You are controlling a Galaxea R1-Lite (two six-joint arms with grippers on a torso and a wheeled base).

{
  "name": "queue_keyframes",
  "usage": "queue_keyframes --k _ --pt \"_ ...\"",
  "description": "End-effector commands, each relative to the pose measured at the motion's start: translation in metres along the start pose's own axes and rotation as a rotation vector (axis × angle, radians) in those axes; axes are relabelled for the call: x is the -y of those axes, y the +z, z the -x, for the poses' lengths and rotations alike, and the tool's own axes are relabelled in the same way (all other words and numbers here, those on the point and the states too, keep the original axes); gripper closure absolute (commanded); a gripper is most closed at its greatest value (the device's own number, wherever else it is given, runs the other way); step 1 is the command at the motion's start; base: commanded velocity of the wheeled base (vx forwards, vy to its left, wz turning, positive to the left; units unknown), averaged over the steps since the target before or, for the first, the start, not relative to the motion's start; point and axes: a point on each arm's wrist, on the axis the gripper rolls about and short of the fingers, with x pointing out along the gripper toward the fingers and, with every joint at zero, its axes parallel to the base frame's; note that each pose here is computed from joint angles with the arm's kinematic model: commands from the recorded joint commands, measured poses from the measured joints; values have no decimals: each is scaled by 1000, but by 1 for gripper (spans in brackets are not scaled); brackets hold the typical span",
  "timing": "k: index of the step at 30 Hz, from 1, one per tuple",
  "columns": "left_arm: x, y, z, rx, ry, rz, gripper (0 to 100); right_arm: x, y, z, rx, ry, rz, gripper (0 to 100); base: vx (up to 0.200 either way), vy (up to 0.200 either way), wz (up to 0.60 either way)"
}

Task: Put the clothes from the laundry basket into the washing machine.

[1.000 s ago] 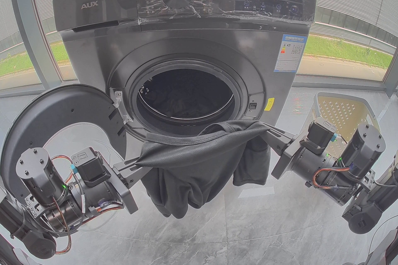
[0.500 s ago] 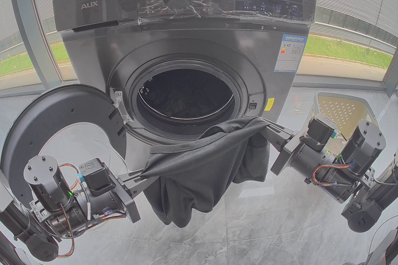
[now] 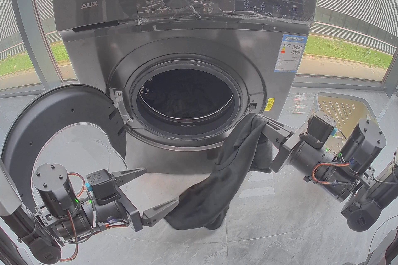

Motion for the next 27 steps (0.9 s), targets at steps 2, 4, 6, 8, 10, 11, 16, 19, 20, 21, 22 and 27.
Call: queue_keyframes --k 2,4,6,8,10,11,16,19,20,21,22,27 --pt "2 -11 0 -58 -10 13 0 -4 0 -2 5 13 -4 100 0 0 0" --pt "4 -16 -1 -81 -22 17 0 -5 0 -2 7 16 -5 100 0 0 0" --pt "12 -24 -3 -124 -59 18 0 -7 3 -5 19 13 -5 100 0 0 0" --pt "18 -30 -9 -153 -88 19 0 -7 3 -6 24 1 -5 100 0 0 0" --pt "20 -34 -15 -171 -101 20 0 -7 3 -6 26 0 -7 100 0 0 0" --pt "19 -39 -24 -190 -106 22 0 -7 3 -6 24 -1 -7 100 0 0 0" --pt "19 -55 -43 -239 -115 27 0 -7 6 -9 39 1 -6 100 0 0 0" --pt "18 -60 -47 -255 -116 30 0 -7 8 -11 50 0 -6 100 0 0 0" --pt "19 -60 -46 -260 -122 34 0 -7 8 -12 52 0 -6 100 0 0 0" --pt "19 -61 -46 -261 -131 33 0 -7 8 -13 55 2 -6 100 0 0 0" --pt "19 -61 -45 -263 -144 35 0 -7 7 -14 52 0 -6 100 0 0 0" --pt "18 -63 -47 -270 -165 43 0 -7 6 -18 56 2 -6 100 0 0 0"
